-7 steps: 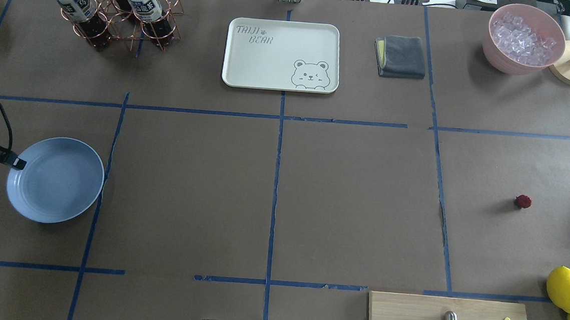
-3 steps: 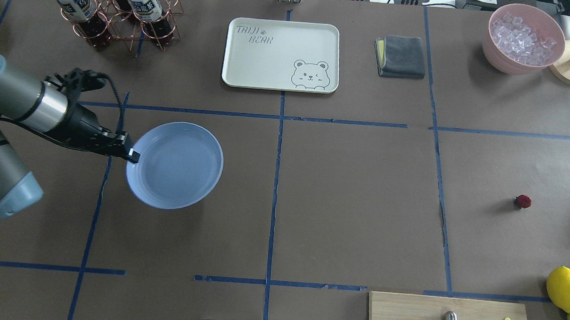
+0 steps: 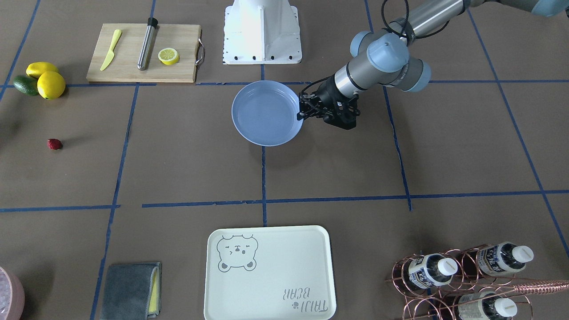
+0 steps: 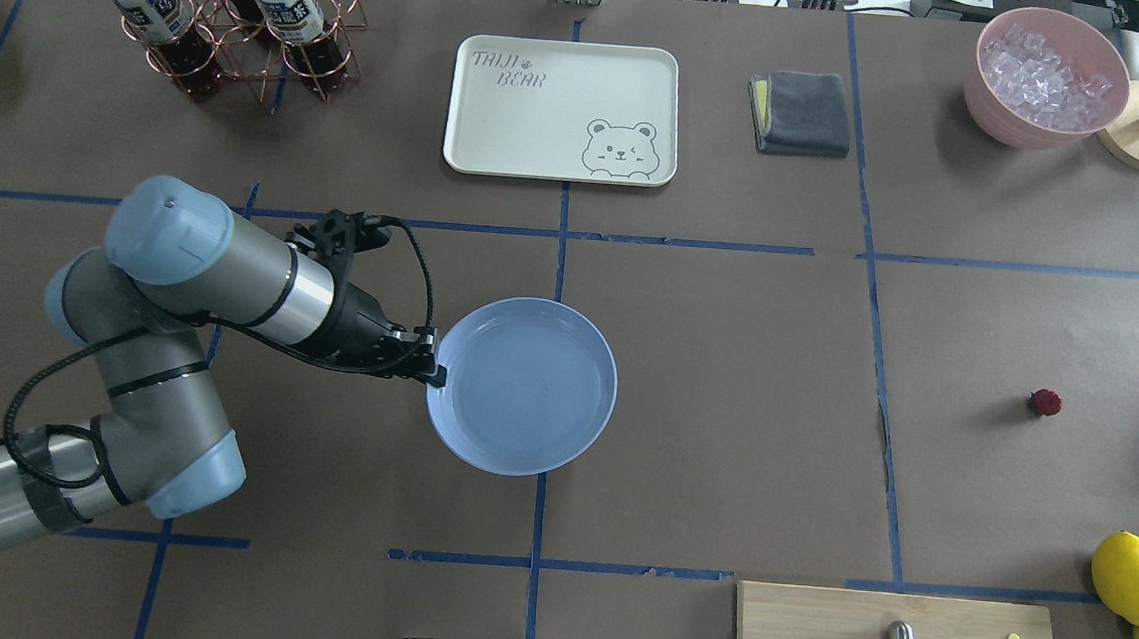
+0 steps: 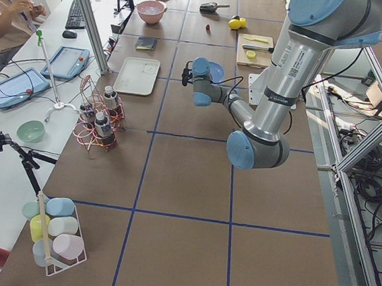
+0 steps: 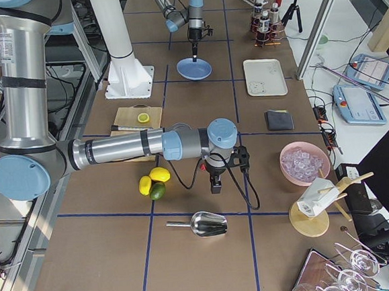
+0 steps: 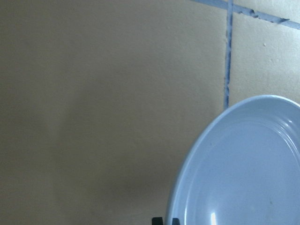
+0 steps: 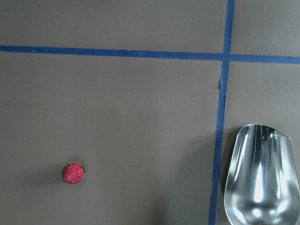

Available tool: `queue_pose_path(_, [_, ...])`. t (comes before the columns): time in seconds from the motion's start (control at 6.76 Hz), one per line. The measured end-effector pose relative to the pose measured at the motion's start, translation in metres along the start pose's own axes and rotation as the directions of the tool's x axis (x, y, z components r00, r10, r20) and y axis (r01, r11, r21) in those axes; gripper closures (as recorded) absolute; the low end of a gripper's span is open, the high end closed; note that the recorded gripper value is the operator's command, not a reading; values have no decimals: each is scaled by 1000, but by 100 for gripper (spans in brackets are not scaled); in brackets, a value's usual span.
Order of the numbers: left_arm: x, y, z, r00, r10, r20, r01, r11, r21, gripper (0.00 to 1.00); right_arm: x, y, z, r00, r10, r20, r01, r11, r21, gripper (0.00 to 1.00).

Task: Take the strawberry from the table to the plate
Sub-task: 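Push the light blue plate with the left gripper toward the table center, then draw the left gripper back from the plate while the right arm reaches toward the strawberry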

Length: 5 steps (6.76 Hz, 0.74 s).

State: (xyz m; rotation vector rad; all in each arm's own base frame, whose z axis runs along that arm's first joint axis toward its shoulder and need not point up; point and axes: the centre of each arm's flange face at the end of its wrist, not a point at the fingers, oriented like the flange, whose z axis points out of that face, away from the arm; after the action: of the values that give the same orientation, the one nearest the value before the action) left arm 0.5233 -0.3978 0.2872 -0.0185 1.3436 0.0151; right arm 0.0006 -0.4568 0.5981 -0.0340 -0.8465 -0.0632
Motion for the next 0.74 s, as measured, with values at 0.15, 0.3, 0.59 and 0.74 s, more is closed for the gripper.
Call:
queue_pose_path(0.15, [6, 1, 16, 1000, -4, 10, 4, 1000, 17, 100, -1, 0, 0, 1000, 1, 9, -1, 1000, -1, 0])
queue_pose_path(0.3, [3, 0, 24, 1000, -9, 23, 9, 999, 32, 100, -1, 0, 0, 1000, 1, 14, -1, 1000, -2, 0])
queue_pose_path(0.59, [-5, -3, 29, 999, -18, 42, 15, 998, 56, 100, -2, 0, 0, 1000, 0, 17, 0, 1000, -1, 0])
queue_pose_path(0.74, [-8, -4, 30, 998, -23, 51, 20, 998, 59, 100, -2, 0, 0, 1000, 0, 18, 0, 1000, 0, 0])
